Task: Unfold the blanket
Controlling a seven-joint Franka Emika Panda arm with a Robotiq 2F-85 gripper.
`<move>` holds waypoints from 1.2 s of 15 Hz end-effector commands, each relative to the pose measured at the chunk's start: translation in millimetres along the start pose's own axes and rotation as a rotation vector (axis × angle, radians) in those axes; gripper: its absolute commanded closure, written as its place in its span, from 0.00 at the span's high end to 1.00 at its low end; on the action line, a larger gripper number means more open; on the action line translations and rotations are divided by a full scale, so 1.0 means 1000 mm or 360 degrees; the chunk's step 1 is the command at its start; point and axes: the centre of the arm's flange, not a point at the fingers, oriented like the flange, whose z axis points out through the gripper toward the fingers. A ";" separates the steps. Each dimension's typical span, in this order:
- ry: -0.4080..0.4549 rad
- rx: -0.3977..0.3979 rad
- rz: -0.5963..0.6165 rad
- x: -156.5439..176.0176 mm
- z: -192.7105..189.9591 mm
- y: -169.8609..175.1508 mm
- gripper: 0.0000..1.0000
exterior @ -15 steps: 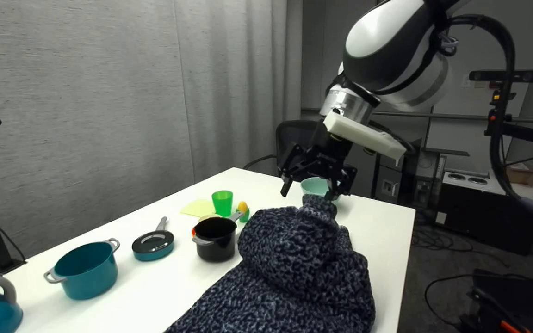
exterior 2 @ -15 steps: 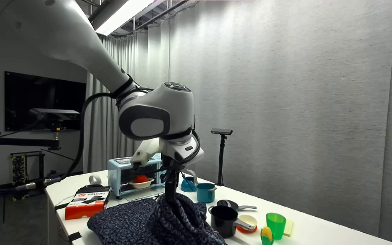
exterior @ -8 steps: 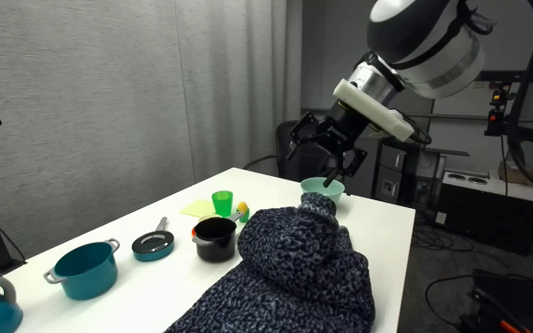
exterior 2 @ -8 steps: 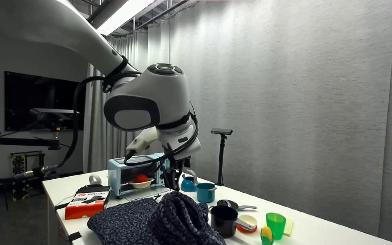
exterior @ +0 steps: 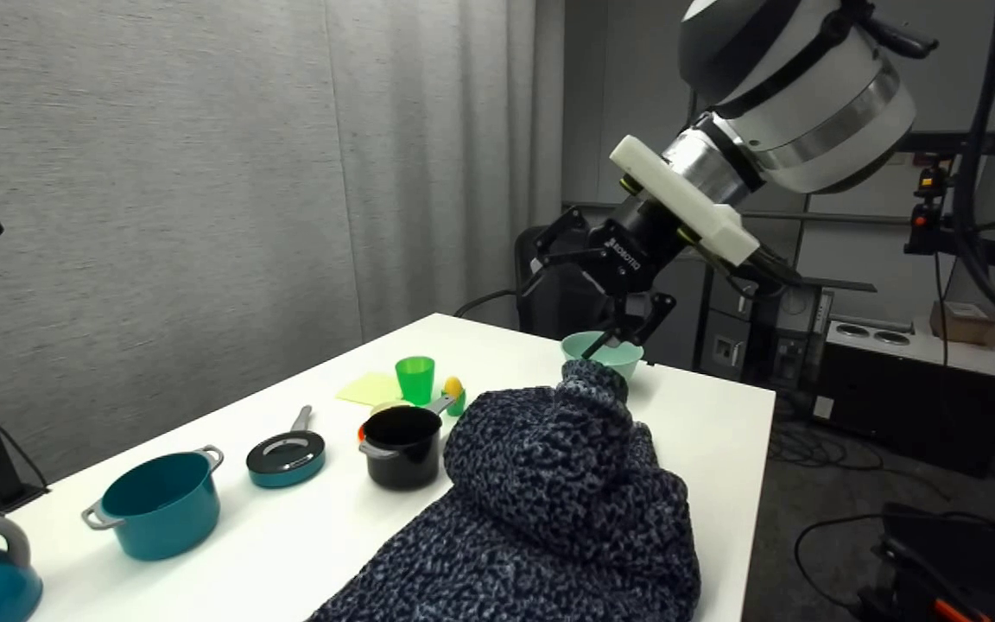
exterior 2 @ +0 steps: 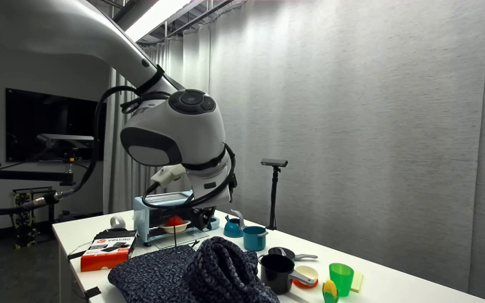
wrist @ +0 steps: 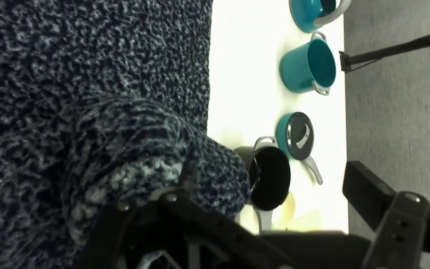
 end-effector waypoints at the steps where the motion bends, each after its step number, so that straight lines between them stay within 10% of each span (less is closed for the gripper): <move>1: -0.0191 -0.0230 -0.0081 -0.018 0.003 -0.017 1.00; 7: -0.0314 -0.0553 -0.0123 -0.047 0.007 -0.037 1.00; 18: 0.0200 -0.1027 0.0301 -0.038 -0.014 -0.013 1.00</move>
